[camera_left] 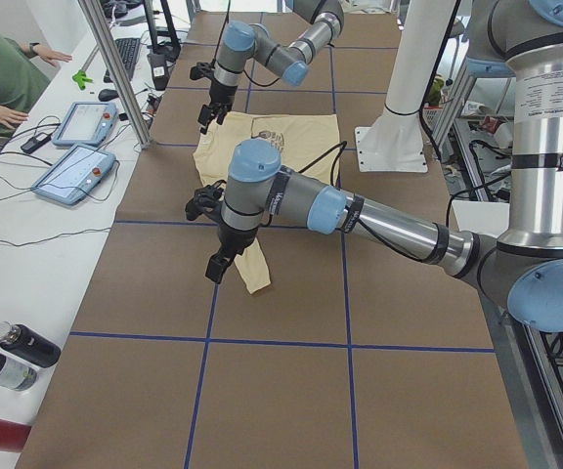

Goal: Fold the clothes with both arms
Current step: 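Release the sleeve and withdraw the right arm while the left gripper approaches the other cuff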

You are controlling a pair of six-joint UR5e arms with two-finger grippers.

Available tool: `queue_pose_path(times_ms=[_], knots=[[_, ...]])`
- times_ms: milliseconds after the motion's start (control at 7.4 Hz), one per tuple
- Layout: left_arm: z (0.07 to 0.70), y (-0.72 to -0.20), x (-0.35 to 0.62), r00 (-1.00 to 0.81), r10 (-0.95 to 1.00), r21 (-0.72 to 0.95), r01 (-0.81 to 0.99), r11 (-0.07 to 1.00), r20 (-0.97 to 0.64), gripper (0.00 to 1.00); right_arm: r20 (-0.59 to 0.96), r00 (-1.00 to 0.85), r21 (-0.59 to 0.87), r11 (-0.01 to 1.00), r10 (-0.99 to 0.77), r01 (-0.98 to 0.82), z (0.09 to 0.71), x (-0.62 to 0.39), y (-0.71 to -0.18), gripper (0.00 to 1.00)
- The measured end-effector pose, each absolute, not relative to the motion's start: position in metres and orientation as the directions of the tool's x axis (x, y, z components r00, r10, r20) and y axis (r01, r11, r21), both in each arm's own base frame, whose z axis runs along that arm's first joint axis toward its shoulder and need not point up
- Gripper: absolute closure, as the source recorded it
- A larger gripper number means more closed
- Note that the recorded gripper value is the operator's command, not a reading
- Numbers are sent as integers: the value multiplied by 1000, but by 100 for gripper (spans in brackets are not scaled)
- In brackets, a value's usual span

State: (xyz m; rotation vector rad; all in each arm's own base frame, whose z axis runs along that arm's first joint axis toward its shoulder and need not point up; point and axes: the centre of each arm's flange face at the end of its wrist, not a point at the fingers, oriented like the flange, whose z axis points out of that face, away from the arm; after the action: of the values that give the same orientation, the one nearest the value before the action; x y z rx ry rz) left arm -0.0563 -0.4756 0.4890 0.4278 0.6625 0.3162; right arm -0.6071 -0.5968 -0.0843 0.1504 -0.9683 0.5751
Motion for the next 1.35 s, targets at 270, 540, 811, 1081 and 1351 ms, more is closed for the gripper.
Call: queue_pose_path(times_ms=[270, 540, 811, 1081, 1351], knots=[[476, -484, -47, 695, 452, 507, -144, 850, -560, 0, 782, 494, -136, 878, 380, -459, -45, -556, -601, 0], [468, -486, -31, 667, 505, 551, -167, 818, -548, 0, 765, 559, -92, 914, 319, -396, 33, -492, -589, 0], [472, -484, 16, 613, 576, 565, -242, 789, -541, 0, 768, 606, -22, 954, 209, -300, 137, -404, -576, 0], [482, -477, 38, 595, 582, 542, -273, 795, -554, 0, 752, 654, 66, 978, 82, -199, 230, -309, -556, 0], [490, -469, 71, 644, 497, 483, -218, 848, -582, 0, 727, 686, 122, 989, -31, -85, 316, -218, -540, 0]])
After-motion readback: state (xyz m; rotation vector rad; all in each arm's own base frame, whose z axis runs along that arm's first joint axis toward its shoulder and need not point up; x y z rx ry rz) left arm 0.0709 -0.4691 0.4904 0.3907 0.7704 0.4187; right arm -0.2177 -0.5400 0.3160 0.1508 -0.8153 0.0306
